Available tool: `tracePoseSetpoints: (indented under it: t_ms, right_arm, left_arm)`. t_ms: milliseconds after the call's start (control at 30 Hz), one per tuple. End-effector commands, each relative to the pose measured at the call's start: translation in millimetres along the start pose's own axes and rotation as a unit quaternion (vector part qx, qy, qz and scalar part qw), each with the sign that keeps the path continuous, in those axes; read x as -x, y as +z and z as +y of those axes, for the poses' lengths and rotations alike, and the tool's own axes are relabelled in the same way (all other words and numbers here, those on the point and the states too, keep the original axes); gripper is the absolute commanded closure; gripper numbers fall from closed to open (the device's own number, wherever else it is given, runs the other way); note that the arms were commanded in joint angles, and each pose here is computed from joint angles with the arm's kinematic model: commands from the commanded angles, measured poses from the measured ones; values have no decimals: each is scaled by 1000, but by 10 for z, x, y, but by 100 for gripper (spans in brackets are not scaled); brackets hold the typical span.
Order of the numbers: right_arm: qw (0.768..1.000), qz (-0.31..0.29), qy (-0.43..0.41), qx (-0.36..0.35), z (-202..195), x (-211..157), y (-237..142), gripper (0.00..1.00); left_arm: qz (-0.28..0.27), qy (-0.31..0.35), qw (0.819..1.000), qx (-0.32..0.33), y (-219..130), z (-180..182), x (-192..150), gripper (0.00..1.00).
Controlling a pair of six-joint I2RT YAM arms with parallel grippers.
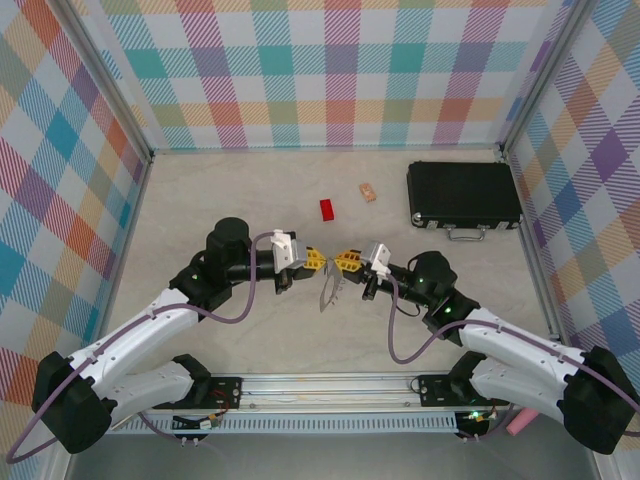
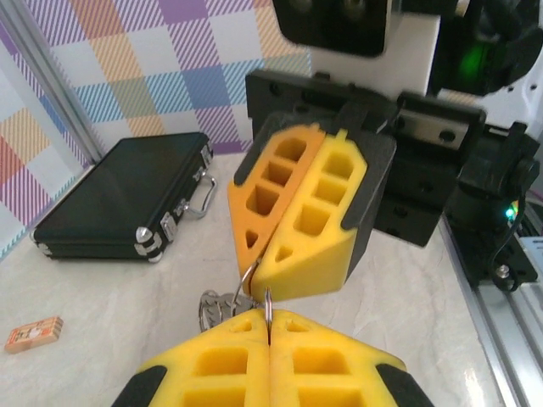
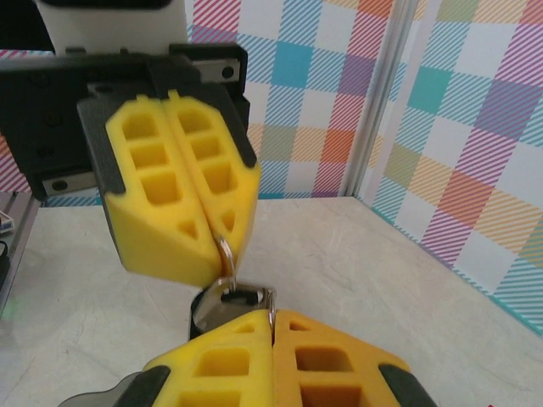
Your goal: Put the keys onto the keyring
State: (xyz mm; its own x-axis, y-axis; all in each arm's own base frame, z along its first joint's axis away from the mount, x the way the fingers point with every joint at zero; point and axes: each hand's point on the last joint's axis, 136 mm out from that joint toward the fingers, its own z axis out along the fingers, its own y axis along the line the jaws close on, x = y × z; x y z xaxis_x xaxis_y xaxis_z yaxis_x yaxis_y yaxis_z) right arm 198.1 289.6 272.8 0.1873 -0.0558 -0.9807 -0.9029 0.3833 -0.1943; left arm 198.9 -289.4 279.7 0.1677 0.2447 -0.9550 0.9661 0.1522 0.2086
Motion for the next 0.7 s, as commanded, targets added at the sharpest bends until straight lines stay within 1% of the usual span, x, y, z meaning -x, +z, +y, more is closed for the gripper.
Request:
tracePoseSetpoints:
  t_ms: [0, 133, 333, 667]
  right_arm:
    - [1000, -7, -7, 8, -18, 133, 21, 100]
    - [1000, -3, -3, 20, 12, 115, 46, 100]
    - [999, 13, 3, 31, 33, 52, 85, 100]
    - [999, 26, 12, 41, 49, 3, 124, 100]
  left_arm:
    - [16, 36, 999, 10, -15, 26, -12, 100]
    - [28, 55, 998, 24, -26, 56, -49, 100]
    - [25, 79, 996, 42, -75, 76, -10, 100]
    - [48, 118, 992, 26, -57, -17, -125, 100]
